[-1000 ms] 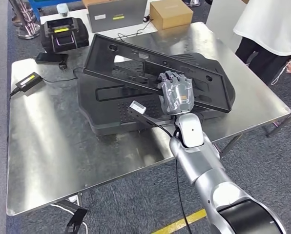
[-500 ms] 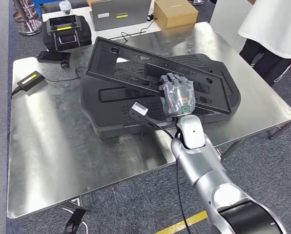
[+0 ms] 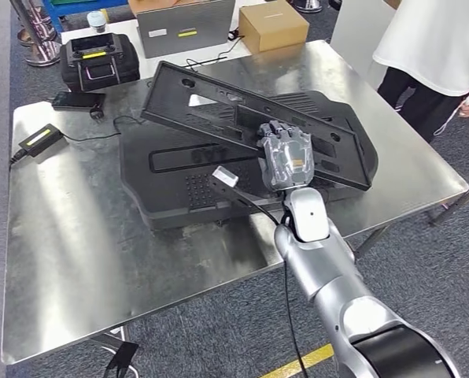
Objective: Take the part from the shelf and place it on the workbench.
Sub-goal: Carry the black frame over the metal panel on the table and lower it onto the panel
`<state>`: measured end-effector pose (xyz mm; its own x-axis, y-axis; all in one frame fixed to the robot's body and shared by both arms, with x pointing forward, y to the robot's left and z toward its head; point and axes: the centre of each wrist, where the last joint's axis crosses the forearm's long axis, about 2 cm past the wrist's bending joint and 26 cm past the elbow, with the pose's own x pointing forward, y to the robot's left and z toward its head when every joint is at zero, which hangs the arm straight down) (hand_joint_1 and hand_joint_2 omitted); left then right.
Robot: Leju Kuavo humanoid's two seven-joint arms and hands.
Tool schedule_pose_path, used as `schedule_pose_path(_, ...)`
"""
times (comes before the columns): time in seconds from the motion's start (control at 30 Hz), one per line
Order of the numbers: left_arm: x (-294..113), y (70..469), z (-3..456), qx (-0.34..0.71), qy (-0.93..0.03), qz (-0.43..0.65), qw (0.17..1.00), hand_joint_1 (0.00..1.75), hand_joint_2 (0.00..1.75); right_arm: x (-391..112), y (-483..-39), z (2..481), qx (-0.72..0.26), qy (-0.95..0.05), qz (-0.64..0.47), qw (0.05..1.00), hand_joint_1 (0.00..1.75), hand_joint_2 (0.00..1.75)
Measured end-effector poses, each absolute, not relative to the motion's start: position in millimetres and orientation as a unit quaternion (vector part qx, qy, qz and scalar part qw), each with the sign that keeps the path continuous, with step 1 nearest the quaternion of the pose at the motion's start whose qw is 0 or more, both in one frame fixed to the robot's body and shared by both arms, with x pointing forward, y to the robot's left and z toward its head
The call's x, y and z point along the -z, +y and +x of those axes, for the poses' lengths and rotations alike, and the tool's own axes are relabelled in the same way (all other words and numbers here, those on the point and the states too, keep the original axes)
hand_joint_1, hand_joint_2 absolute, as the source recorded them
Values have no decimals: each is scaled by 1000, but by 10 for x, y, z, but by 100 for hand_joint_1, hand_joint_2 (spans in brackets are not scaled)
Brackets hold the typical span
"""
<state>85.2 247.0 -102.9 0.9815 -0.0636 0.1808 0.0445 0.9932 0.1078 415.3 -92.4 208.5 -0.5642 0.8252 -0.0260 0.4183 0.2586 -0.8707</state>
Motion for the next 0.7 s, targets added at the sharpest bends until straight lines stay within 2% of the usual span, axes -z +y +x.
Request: schedule_pose_path(0.7,1031,2457,838,37,-93,51,994,0,175,-2055,-938,4164,-464,-749,-416,224,175,175)
